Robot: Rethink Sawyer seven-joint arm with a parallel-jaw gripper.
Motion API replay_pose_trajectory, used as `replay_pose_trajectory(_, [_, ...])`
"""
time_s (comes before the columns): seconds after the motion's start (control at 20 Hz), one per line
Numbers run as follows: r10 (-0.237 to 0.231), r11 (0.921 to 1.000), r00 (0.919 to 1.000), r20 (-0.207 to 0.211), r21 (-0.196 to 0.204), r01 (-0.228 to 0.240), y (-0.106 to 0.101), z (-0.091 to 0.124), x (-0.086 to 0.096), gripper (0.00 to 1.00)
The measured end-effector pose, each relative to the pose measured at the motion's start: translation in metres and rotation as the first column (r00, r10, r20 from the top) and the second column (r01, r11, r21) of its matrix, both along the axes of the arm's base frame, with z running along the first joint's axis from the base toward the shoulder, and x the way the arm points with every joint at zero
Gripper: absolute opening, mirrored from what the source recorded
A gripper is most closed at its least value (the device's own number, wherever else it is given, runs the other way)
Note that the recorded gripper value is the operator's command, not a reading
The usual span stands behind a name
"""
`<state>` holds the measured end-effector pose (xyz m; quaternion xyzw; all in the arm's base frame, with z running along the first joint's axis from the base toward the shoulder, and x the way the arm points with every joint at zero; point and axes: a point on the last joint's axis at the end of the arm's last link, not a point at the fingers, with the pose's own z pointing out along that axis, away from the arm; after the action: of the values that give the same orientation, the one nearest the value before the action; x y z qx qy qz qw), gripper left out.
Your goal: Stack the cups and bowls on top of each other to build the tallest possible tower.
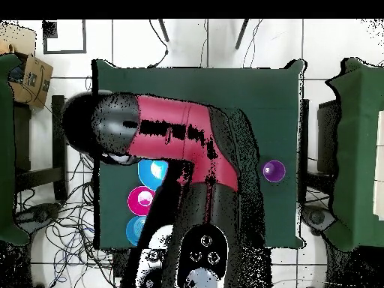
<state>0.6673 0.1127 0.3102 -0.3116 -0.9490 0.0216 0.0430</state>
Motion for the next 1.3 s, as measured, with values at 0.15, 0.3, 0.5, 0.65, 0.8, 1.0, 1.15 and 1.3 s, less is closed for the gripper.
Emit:
replay_pose_trajectory(0.15, [-0.005, 1.0000, 0.9995, 0.032, -0.005, 0.005, -0.002, -0.015, -0.006, 1.00])
replay_pose_trajectory(0.3, [-0.011, 0.9999, 0.9987, 0.049, -0.011, 0.011, -0.005, -0.037, -0.017, 1.00])
replay_pose_trajectory(0.5, [-0.019, 0.9996, 0.9976, 0.067, -0.018, 0.021, -0.009, -0.063, -0.033, 1.00])
replay_pose_trajectory(0.65, [-0.020, 0.9994, 0.9942, 0.106, -0.027, 0.023, -0.011, -0.075, -0.038, 1.00])
replay_pose_trajectory(0.8, [-0.014, 0.9987, 0.9872, 0.159, -0.047, 0.022, -0.012, -0.082, -0.036, 1.00])
replay_pose_trajectory(1.0, [0.001, 0.9972, 0.9815, 0.191, -0.074, 0.014, -0.009, -0.089, -0.034, 1.00])
replay_pose_trajectory(1.15, [0.000, 0.9969, 0.9793, 0.202, -0.077, 0.016, -0.010, -0.089, -0.035, 1.00])
replay_pose_trajectory(1.3, [-0.001, 0.9964, 0.9751, 0.222, -0.082, 0.020, -0.013, -0.090, -0.035, 1.00])
